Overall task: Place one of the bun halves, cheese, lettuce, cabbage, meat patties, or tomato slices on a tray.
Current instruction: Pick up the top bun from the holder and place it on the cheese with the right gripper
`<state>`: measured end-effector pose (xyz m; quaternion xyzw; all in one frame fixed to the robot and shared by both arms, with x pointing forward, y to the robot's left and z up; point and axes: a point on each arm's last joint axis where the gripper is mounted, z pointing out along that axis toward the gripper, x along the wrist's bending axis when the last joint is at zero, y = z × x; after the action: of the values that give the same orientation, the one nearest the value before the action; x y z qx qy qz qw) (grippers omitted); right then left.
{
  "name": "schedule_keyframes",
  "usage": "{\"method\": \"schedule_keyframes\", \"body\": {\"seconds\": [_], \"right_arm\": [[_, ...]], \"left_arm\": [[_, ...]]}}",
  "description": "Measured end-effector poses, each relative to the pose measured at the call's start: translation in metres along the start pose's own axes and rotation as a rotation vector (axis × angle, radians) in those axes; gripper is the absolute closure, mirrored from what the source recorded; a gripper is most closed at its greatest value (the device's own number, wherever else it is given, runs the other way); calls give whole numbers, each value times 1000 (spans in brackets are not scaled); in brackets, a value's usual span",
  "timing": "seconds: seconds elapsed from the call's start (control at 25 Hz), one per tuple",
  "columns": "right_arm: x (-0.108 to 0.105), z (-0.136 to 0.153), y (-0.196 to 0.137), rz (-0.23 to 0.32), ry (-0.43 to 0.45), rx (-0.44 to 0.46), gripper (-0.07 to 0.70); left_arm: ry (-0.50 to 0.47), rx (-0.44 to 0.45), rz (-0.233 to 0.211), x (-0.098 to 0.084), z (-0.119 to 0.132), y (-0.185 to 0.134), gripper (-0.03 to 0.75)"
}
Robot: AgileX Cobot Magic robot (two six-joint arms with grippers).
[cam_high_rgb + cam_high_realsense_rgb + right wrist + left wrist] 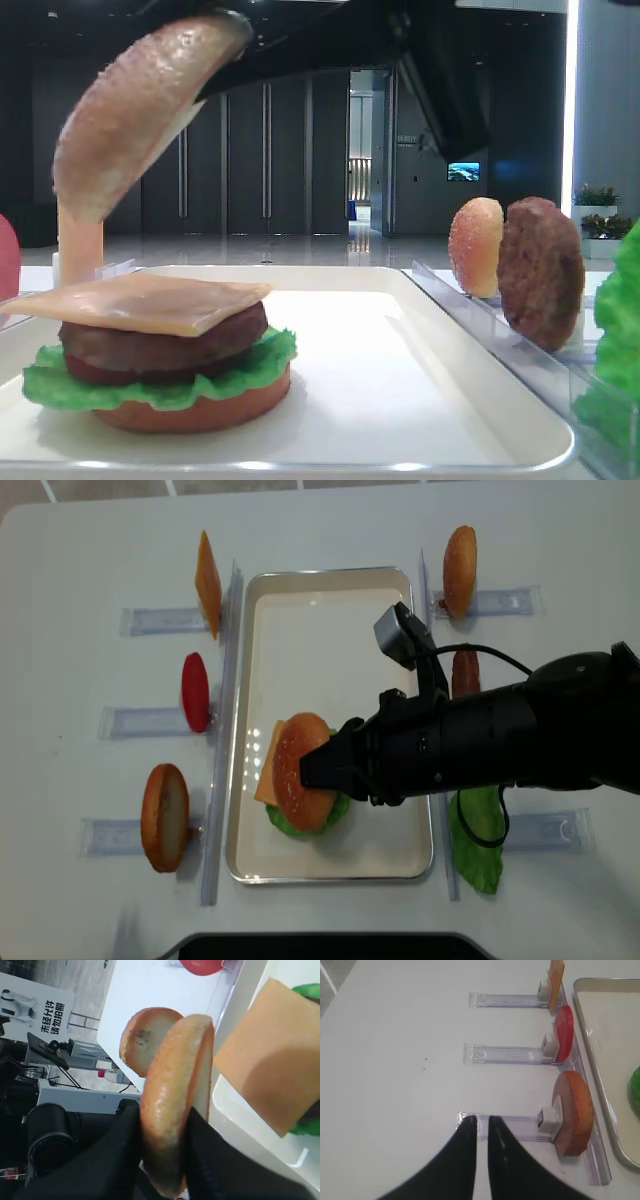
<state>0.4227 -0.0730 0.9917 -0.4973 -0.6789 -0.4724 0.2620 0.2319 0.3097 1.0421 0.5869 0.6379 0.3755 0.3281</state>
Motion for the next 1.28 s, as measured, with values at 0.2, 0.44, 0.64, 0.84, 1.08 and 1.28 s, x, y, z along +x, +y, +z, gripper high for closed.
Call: {"method": "schedule_keyframes", "body": {"seconds": [0.2,0.44,0.64,0.84,1.08,1.28], "right_arm": [[-1,6,3,-14,20,19,447],[1,17,7,-24,87,59,447],[-6,24,6,-30,86,82,447],[-10,25,8,-52,78,78,447],[-12,22,18,-63,63,44,447],[-11,22,19,-68,61,40,447]], "left_arm": [[0,0,1,0,0,0,707],[0,0,1,0,0,0,714],[0,0,1,0,0,0,714],[0,0,1,0,0,0,715],[0,0,1,0,0,0,715],[0,0,1,0,0,0,715]]}}
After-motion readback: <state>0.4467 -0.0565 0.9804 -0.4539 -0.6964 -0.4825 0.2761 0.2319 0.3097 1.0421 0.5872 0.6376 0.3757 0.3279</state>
